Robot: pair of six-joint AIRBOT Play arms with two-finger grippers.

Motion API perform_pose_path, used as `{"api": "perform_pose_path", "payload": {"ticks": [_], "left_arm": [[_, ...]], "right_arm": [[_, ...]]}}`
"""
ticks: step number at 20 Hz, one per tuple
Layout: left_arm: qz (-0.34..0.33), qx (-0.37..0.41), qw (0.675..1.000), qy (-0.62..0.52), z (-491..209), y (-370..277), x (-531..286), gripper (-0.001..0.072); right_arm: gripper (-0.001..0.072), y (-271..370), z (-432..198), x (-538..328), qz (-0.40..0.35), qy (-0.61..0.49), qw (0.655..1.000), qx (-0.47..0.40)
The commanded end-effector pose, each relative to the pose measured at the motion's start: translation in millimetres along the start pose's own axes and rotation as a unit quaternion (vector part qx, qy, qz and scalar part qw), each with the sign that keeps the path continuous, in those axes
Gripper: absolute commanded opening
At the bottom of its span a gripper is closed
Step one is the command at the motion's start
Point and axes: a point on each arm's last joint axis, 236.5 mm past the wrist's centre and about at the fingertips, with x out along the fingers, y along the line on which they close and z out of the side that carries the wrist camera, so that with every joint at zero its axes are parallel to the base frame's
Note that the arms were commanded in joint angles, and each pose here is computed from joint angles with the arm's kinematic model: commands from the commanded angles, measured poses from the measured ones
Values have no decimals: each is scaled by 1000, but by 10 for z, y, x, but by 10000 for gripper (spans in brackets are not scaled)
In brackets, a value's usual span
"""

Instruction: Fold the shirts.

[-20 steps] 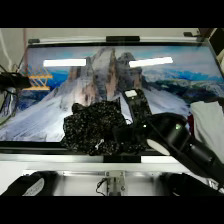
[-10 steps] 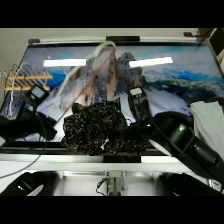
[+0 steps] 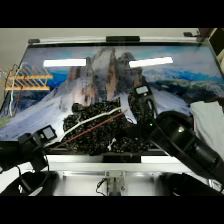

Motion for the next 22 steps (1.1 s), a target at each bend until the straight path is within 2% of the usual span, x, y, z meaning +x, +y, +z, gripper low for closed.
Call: {"api": "perform_pose_path", "payload": {"ticks": [1, 5, 11, 13, 19, 22], "left_arm": [[26, 43, 998, 44, -340, 78, -38, 45], [23, 51, 998, 10, -359, 5, -140, 45], [-55, 59, 995, -64, -45, -385, -162, 44], [-76, 61, 994, -56, -43, -479, -86, 45], [-80, 58, 994, -48, 94, -473, 232, 44], [-78, 53, 993, -64, 334, -426, 359, 45]], "right_arm": [[49, -217, -48, -16, -46, 10, 999, 4], [48, -329, -62, -26, -70, 12, 997, 12], [48, -320, -4, -25, -68, -1, 997, 33], [48, -315, 4, -28, -67, -3, 997, 39], [48, -261, 173, -181, -45, -31, 997, 51], [48, -74, 253, -187, -4, -46, 998, 46]]}}
